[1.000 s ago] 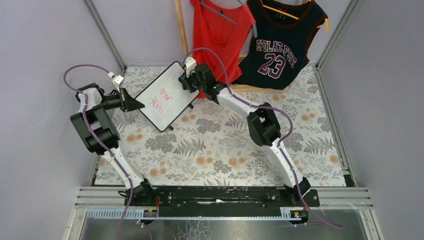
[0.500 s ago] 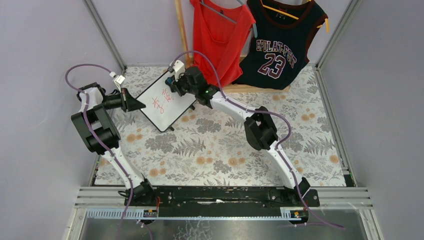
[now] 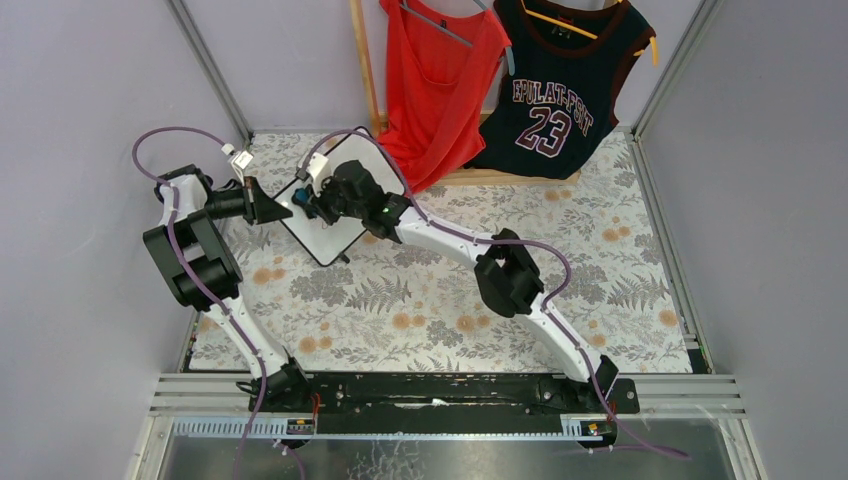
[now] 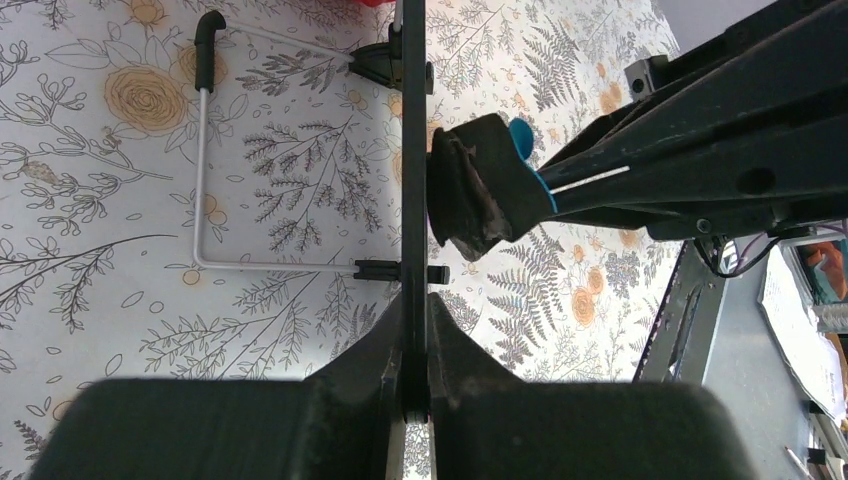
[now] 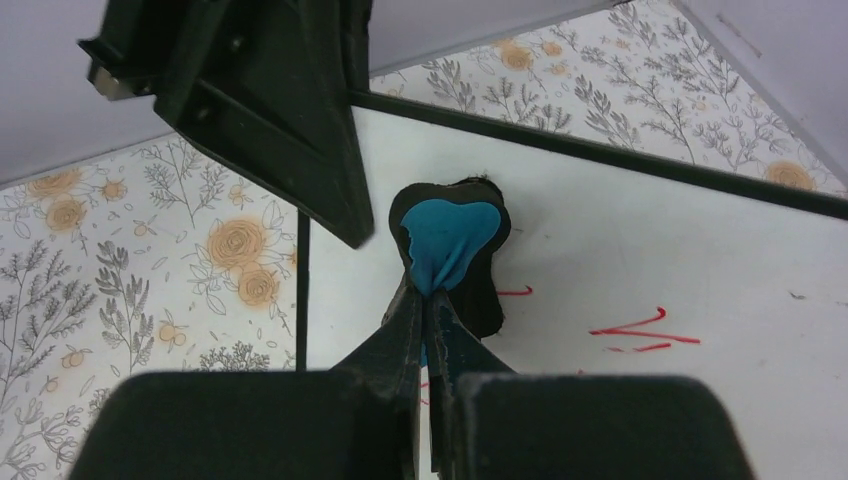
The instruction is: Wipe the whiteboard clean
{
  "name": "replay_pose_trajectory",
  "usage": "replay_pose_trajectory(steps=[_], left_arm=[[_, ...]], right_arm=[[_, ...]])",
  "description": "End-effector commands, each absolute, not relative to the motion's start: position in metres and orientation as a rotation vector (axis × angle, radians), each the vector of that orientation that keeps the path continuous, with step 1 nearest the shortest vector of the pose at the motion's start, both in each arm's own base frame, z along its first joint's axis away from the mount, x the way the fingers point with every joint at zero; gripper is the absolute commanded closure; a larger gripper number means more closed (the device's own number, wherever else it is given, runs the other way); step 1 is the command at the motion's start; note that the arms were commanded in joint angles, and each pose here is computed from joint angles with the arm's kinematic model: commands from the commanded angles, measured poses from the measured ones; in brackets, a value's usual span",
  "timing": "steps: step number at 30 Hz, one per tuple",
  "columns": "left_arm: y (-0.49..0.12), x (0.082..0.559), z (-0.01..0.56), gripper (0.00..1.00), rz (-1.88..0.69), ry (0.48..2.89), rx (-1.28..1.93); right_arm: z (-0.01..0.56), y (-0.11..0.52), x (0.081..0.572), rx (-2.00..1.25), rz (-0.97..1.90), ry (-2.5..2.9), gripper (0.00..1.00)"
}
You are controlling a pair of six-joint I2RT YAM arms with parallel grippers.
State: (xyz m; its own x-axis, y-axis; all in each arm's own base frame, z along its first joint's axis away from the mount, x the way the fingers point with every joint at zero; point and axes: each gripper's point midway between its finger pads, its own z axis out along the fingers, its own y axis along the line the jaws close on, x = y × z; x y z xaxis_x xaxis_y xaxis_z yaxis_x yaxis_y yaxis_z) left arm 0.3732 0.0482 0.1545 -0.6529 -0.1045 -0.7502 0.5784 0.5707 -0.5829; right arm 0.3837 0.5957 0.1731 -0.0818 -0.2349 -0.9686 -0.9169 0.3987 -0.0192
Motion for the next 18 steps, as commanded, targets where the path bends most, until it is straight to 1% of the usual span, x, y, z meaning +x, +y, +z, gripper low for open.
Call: replay_pose_trajectory(steps=[1,12,15,18], left_arm=[[0.043,0.364,0.147,1.00,-1.074,2.075,0.444],[0.042,0.364,0.151,1.00,-1.067,2.074,0.450],[0.042,0.364,0.151,1.00,-1.066,2.076,0.449],[0.042,0.365,0.151,1.00,-1.067,2.076,0.448]], right_arm=[[0.219,0.596,0.401,-1.003,0.722,1.486,1.00],[0.191,0.532,0.483,-0.862,0.496,1.628,1.00],[0.185,0.519,0.494,-0.845,0.466,1.651,1.00],[0.180,0.517,0.494,-0.853,0.466,1.662,1.00]])
